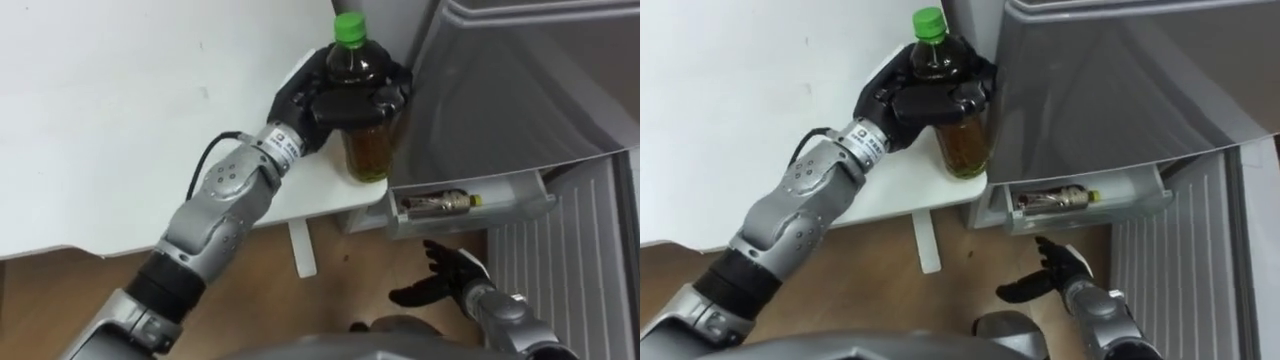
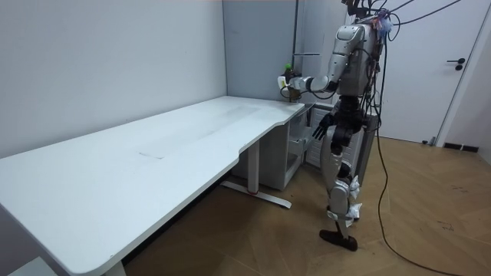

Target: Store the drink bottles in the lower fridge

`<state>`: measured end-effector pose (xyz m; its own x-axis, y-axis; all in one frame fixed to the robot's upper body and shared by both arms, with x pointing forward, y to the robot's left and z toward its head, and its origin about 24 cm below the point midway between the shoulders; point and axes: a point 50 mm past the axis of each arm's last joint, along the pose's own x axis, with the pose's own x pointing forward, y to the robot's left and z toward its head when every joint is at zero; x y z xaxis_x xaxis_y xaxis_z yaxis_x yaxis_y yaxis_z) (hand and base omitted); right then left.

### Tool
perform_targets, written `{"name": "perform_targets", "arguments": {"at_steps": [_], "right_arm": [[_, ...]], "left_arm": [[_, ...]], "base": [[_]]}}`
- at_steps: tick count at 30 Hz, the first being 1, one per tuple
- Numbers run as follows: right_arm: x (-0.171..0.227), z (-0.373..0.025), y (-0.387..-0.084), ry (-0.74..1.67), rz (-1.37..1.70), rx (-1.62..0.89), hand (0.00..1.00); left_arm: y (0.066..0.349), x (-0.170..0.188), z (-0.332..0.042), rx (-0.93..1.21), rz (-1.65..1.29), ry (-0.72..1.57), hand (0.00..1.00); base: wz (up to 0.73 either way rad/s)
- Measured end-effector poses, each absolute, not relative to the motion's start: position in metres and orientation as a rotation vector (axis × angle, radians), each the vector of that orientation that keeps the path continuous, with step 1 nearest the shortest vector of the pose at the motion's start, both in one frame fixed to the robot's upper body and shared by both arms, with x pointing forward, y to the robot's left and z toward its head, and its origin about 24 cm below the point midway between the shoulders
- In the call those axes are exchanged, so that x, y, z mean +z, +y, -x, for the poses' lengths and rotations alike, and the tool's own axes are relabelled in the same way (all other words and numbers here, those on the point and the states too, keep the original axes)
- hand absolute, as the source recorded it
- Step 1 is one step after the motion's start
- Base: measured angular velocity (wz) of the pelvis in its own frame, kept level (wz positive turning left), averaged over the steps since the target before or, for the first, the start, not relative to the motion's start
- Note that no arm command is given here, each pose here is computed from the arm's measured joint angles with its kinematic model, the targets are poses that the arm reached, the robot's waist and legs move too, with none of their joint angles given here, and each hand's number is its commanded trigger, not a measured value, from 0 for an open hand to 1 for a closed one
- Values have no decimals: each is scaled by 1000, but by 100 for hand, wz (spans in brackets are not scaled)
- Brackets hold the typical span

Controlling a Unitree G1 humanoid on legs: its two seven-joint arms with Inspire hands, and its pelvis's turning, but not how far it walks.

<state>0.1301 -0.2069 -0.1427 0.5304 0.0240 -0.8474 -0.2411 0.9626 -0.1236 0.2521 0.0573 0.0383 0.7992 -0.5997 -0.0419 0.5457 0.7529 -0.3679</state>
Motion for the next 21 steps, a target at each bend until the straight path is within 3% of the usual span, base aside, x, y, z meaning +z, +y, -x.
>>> {"name": "perform_targets", "arguments": {"at_steps": [10, 16, 21], "right_arm": [[-140, -131, -205, 966, 195, 156, 0], [-139, -131, -203, 942, 172, 156, 0], [-146, -108, -207, 986, 87, 76, 0]], "left_arm": [[58, 39, -245, -673, 145, 97, 100], [75, 37, -233, -639, 68, 52, 100], [88, 36, -231, -591, 25, 13, 100]], "base": [[-6], [-5], [20]]}}
